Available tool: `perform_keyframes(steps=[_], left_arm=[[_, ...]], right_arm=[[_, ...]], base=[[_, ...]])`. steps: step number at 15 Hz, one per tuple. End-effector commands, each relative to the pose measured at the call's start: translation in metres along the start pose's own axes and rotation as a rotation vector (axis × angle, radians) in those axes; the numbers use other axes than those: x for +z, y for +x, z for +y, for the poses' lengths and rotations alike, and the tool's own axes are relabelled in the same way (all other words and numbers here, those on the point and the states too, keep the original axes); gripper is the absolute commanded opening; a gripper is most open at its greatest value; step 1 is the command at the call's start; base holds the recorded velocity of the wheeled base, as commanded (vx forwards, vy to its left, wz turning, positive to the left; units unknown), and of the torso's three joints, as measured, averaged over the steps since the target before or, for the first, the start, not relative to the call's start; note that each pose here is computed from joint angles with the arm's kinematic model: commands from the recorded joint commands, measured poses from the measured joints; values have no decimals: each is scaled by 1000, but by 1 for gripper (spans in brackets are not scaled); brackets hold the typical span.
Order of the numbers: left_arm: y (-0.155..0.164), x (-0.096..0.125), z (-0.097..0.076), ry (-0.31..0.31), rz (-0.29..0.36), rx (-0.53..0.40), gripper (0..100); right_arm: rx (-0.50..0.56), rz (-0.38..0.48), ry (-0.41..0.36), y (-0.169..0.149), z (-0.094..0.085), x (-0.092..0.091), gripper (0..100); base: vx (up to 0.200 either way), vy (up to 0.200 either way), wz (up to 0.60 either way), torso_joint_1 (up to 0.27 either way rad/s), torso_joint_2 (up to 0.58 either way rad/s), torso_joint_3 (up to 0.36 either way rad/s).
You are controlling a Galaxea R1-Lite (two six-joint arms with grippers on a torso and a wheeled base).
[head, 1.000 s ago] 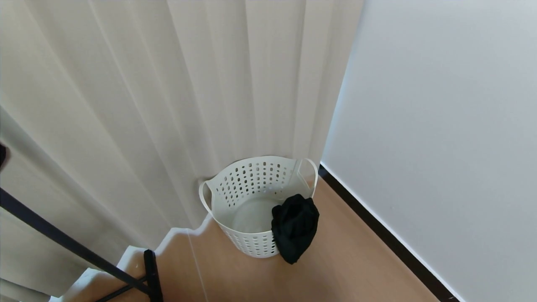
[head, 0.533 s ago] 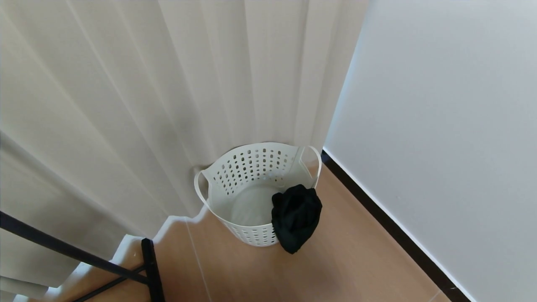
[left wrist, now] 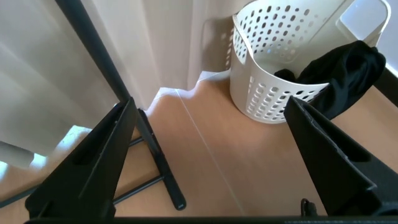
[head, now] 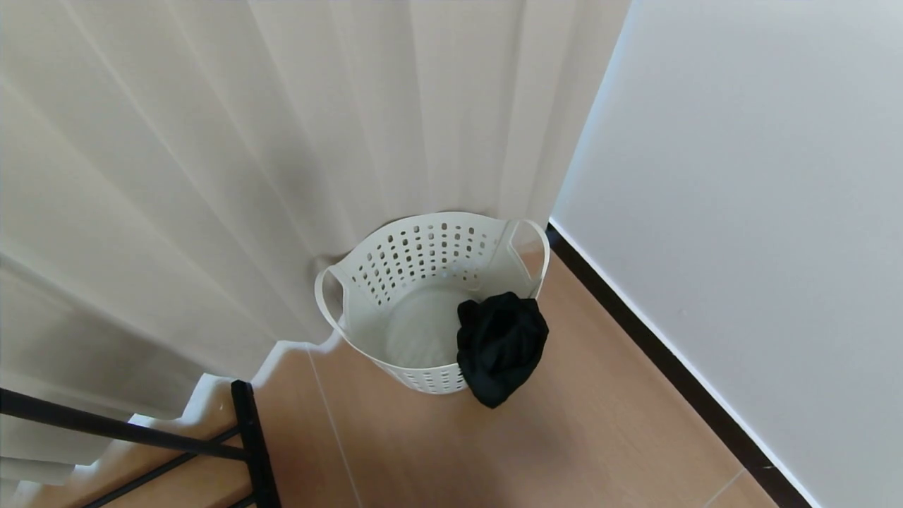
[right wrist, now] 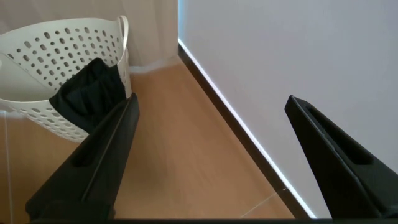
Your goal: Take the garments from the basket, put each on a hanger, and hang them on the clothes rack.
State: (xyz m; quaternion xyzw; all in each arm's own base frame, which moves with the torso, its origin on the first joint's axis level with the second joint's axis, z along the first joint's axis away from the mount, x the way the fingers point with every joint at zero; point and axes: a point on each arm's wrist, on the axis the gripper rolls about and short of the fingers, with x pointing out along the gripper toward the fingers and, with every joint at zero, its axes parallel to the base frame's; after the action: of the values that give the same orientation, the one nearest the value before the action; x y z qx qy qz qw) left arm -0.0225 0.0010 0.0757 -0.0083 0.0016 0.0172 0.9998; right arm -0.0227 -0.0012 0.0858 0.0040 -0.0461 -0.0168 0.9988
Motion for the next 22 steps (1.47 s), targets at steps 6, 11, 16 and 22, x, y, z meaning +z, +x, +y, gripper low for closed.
perform_keyframes(steps=[6,11,16,22], left_arm=[[0,0,0,3,1,1,100],[0,0,0,0,0,4,100],[0,0,0,0,0,4,100],[0,0,0,0,-2,4,100]], right_arm=[[12,87,-84,4,0,-3,100],[216,310,-169,66,9,39,100],[467,361,-350,134,40,83,100],[659,395,-606,228,101,88,100]], base=[[0,0,0,-1,5,-186],[0,0,0,0,0,-17],[0,0,0,0,0,0],[0,0,0,0,0,0]])
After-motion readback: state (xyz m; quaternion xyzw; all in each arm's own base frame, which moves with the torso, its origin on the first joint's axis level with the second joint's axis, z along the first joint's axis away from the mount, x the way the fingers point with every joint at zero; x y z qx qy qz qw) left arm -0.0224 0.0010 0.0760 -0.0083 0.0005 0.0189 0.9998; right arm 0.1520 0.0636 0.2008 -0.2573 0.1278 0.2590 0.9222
